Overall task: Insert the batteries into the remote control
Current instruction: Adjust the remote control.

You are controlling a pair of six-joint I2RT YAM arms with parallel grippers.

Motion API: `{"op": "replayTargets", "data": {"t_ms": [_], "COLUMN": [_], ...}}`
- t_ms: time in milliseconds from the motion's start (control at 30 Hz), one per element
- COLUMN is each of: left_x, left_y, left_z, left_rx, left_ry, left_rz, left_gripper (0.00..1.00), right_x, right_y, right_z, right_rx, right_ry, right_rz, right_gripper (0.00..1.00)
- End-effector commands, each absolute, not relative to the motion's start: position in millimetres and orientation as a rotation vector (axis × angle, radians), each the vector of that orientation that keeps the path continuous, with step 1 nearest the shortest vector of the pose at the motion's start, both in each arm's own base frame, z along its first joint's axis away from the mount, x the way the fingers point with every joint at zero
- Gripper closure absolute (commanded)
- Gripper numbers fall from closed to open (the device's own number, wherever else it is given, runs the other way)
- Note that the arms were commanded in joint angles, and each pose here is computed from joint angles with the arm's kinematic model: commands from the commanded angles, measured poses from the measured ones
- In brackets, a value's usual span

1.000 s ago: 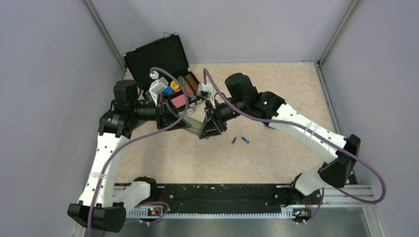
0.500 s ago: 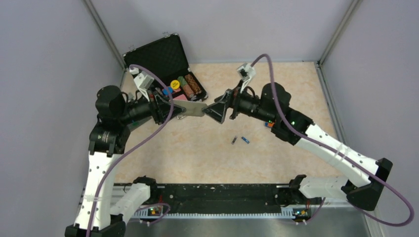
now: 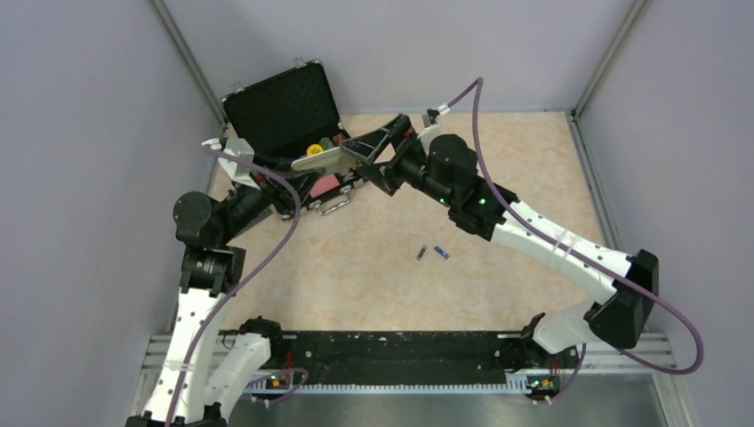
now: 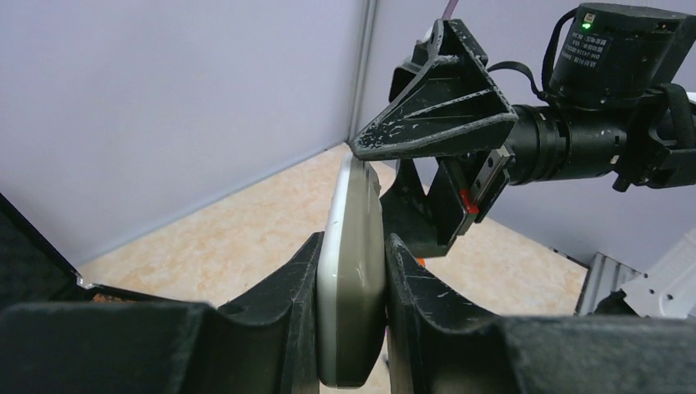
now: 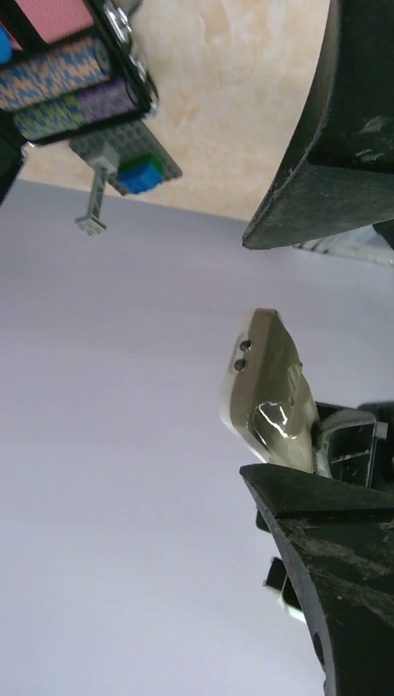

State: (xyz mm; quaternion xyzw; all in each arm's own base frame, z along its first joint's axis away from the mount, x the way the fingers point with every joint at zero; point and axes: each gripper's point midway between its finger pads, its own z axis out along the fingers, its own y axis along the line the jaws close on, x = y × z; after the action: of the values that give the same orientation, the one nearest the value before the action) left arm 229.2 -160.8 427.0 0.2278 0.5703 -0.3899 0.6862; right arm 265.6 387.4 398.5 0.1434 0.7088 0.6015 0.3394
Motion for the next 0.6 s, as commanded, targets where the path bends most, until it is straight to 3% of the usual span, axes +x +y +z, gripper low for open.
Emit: {"op": "replayTargets", "data": {"t_ms": [0, 100, 167, 400, 467, 567], "left_x": [221, 222, 222, 221, 223, 225], "left_y": [-158, -160, -161, -162, -162, -165], "left_z": [468, 466, 464, 454, 450, 436], "left_rx": [0.532, 0.534, 0.538, 0.532, 0.517, 0.515], "left_ry": [1.054, 1.047, 1.049, 1.081, 1.107, 1.180], "left_rz": [-0.806, -0.807, -0.806, -0.812, -0.828, -0.853], "left_gripper": [1.00, 1.00, 1.00, 0.98, 0.77, 0.44], "right_x": [254, 254, 256, 262, 264, 266], "right_y": [410, 421, 425, 432, 433, 432], "right_z": [440, 444, 446, 443, 442, 439], "right_rx": [0.496, 0.519, 0.542, 0.596, 0.592, 0.544], "right_ry": [1.778, 1.773, 1.776, 1.778, 1.780, 1.779], "right_rz": [1.835, 1.882, 1.888, 1.903, 1.893, 1.842], "right_gripper": [0.01, 0.02, 0.10, 0.60, 0.72, 0.82]}}
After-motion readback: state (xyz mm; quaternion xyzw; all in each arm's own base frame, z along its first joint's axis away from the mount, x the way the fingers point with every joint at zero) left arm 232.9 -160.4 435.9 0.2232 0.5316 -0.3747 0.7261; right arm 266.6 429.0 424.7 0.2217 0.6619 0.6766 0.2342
